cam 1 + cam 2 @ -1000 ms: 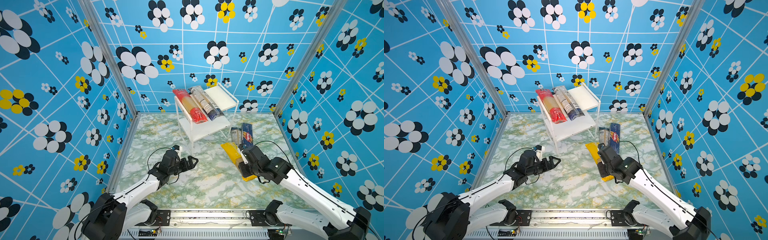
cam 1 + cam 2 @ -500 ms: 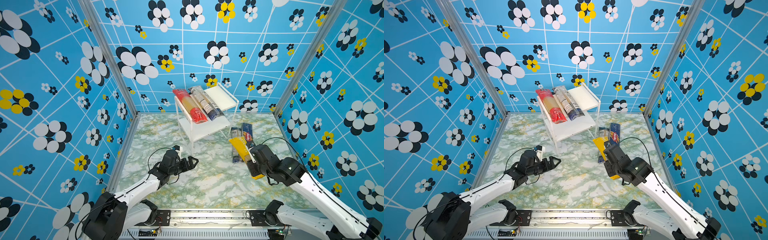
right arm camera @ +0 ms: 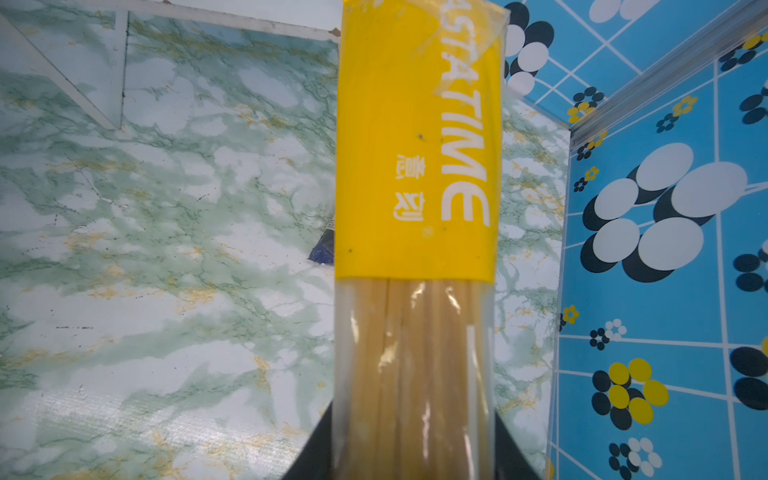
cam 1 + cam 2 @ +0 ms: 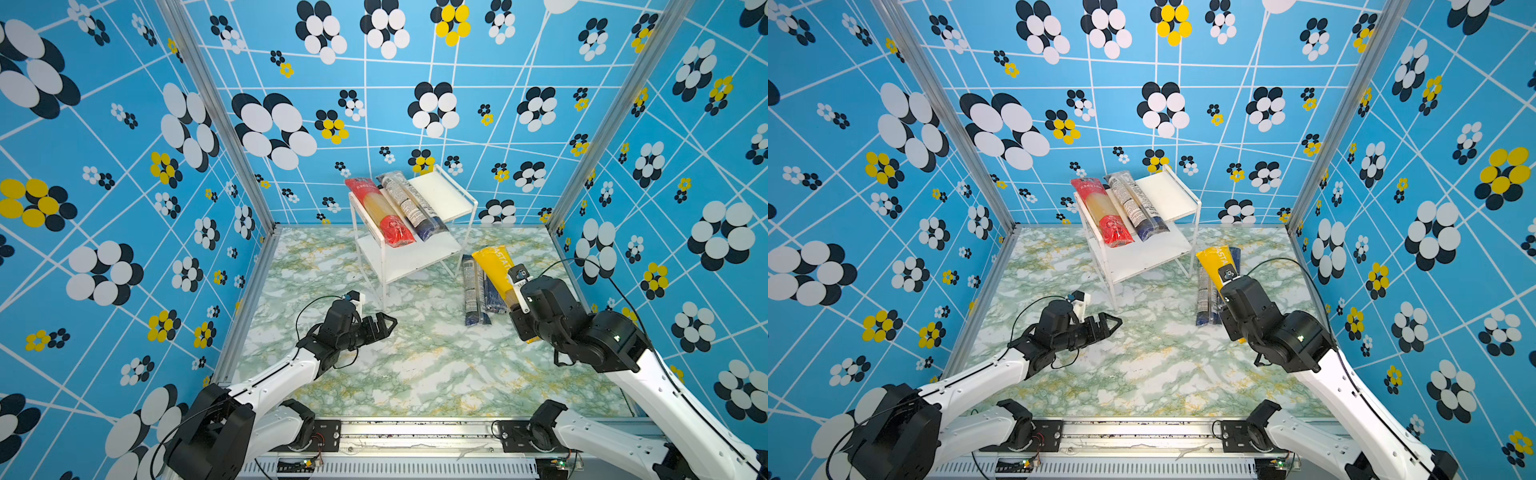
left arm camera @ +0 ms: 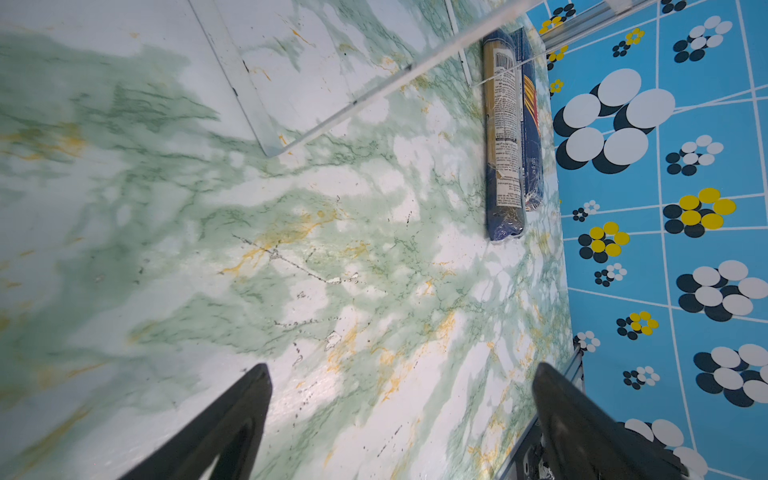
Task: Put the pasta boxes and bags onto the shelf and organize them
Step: 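Raise the PASTATIME pack upright with the right gripper toward the shelf, then carry the upright pack over the shelf's top tier beside the clear bag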
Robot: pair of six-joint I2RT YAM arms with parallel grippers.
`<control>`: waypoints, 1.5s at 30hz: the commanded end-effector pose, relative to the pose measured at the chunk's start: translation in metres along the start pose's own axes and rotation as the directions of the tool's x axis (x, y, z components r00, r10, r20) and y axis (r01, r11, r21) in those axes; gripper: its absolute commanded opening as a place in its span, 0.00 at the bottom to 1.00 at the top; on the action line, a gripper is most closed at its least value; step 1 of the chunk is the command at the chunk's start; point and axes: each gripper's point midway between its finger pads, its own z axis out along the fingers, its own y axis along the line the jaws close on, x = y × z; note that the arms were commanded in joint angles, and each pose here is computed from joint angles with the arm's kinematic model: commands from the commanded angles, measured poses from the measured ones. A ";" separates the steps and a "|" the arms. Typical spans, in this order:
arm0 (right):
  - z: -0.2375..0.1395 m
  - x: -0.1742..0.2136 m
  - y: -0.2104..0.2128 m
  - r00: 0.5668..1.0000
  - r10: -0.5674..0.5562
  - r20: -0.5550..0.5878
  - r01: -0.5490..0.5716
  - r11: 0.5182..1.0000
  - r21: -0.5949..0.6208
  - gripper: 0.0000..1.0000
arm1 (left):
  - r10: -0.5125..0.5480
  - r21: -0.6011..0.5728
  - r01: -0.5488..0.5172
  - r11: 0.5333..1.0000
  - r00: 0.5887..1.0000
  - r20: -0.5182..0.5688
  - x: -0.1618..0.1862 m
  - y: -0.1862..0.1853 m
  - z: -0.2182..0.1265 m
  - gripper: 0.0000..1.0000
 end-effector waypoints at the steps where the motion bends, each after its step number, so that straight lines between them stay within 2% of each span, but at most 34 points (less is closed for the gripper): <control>1: -0.022 -0.037 -0.030 0.989 0.045 0.143 -0.059 0.993 0.099 0.00 | 0.014 0.028 -0.015 1.000 1.000 0.017 -0.009 -0.010 -0.001 0.99; 10: -0.044 -0.062 -0.051 0.982 -0.005 0.191 -0.027 0.986 0.166 0.00 | 0.017 0.029 -0.018 0.999 1.000 0.015 -0.009 -0.010 0.000 0.99; 19: -0.063 -0.098 -0.061 0.961 -0.044 0.274 -0.008 0.983 0.184 0.00 | 0.020 0.032 -0.020 0.999 1.000 0.015 -0.011 -0.012 0.002 0.99; 36: -0.075 -0.165 -0.067 0.922 -0.105 0.373 0.022 0.975 0.221 0.00 | 0.022 0.047 -0.022 0.999 1.000 0.011 -0.010 -0.014 0.002 0.99; 45: -0.067 -0.195 -0.061 0.905 -0.100 0.414 0.031 0.985 0.171 0.00 | 0.020 0.051 -0.021 0.998 1.000 0.013 -0.011 -0.015 0.002 0.99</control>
